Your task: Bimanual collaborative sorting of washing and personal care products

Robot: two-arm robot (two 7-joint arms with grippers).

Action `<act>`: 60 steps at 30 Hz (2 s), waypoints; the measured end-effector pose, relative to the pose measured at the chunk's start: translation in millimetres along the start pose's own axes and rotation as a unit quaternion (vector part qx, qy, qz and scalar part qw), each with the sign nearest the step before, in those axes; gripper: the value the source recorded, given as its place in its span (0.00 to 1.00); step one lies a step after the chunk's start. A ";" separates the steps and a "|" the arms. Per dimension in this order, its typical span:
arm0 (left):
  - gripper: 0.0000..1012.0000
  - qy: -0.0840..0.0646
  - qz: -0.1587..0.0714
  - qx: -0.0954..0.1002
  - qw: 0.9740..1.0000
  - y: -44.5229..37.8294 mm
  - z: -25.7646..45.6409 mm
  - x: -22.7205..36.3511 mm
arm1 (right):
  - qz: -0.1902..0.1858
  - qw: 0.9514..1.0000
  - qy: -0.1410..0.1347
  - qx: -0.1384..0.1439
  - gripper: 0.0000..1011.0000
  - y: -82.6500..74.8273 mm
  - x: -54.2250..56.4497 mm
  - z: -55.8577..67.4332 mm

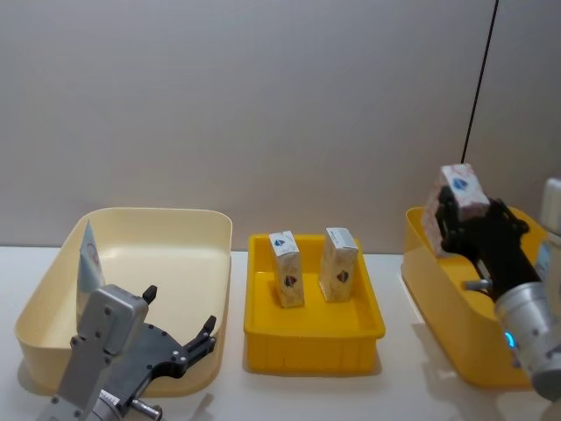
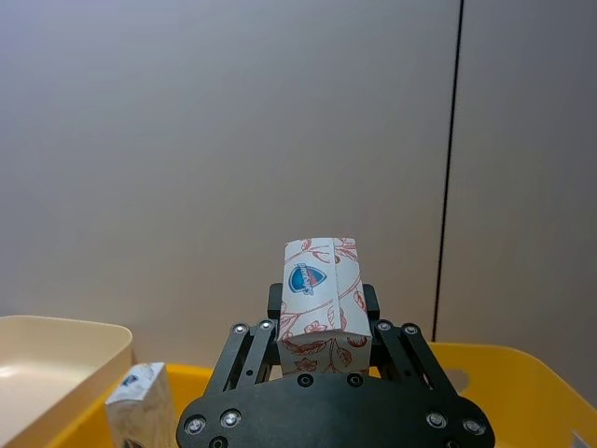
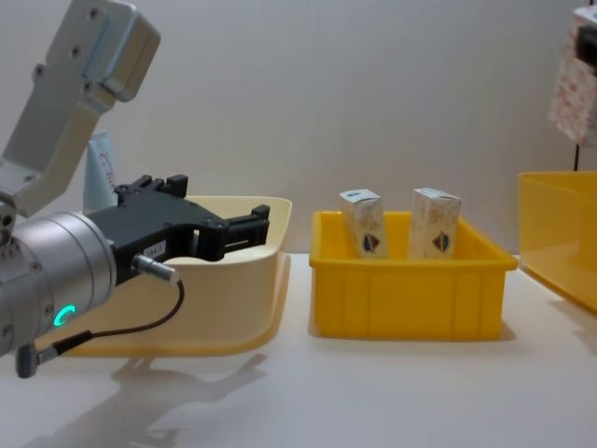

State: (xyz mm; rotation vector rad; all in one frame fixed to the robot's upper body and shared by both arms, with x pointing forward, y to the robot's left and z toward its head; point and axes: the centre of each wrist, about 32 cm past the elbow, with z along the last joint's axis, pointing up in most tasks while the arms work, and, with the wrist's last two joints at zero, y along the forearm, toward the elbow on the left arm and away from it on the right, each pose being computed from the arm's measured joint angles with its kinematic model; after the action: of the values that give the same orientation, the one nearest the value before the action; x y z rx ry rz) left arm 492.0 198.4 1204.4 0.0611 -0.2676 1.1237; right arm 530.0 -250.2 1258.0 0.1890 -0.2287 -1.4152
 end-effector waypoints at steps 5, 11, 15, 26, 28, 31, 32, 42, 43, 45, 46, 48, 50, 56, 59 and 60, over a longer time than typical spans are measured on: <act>0.99 0.000 0.000 0.000 1.000 0.0 0.0 0.0 | -0.013 1.000 -0.005 -0.015 0.41 -12.7 7.4 0.1; 0.99 0.000 0.000 0.000 1.000 0.0 0.0 0.0 | -0.026 0.999 -0.015 -0.024 0.41 -21.8 13.2 0.1; 0.99 0.000 0.000 0.000 1.000 0.0 0.0 0.0 | -0.036 0.999 -0.024 -0.027 0.41 -26.4 16.7 1.0; 0.99 0.000 0.000 0.000 1.000 0.0 0.0 0.0 | -0.063 0.996 -0.042 -0.044 0.41 -33.3 24.0 -0.4; 0.99 0.000 0.000 0.000 1.000 0.0 0.0 0.0 | -0.066 0.996 -0.043 -0.047 0.41 -34.1 25.0 -0.9; 0.99 0.000 0.000 0.000 1.000 0.0 0.0 0.0 | -0.074 0.994 -0.046 -0.059 0.41 -35.7 27.1 -2.1; 0.99 0.000 0.000 0.000 1.000 0.0 0.0 0.0 | -0.074 0.994 -0.046 -0.059 0.41 -35.7 27.1 -2.1; 0.99 0.000 0.000 0.000 1.000 0.0 0.0 0.0 | -0.085 0.991 -0.045 -0.093 0.41 -34.8 28.6 -8.3; 0.99 0.000 0.000 0.000 1.000 0.0 0.0 0.0 | -0.086 0.991 -0.045 -0.095 0.41 -34.5 28.6 -8.7; 0.99 0.000 0.000 0.000 1.000 0.0 0.0 0.0 | -0.087 0.990 -0.044 -0.099 0.41 -33.9 28.5 -9.6; 0.99 0.000 0.000 0.000 1.000 0.0 0.0 0.0 | -0.087 0.990 -0.044 -0.101 0.41 -33.7 28.5 -9.8; 0.99 0.000 0.000 0.000 1.000 0.0 0.0 0.0 | -0.088 0.990 -0.044 -0.103 0.41 -33.4 28.5 -10.4; 0.99 0.000 0.000 0.000 1.000 0.0 0.0 0.0 | -0.088 0.989 -0.043 -0.106 0.43 -32.8 28.4 -10.8; 0.99 0.000 0.000 0.000 1.000 0.0 0.0 0.0 | -0.090 0.989 -0.043 -0.112 0.57 -32.1 28.3 -11.7; 0.99 0.000 0.000 0.000 1.000 0.0 0.0 0.0 | -0.090 0.988 -0.043 -0.115 0.69 -31.8 28.3 -12.3; 0.99 0.000 0.000 0.000 1.000 0.0 0.0 0.0 | -0.091 0.988 -0.042 -0.115 0.75 -31.6 28.3 -12.5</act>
State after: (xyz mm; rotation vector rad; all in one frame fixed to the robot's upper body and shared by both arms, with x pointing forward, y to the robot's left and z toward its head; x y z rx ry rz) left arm 492.0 198.4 1204.4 0.0611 -0.2676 1.1238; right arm 507.1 -282.9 1238.9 -0.0425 -0.1181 -1.6198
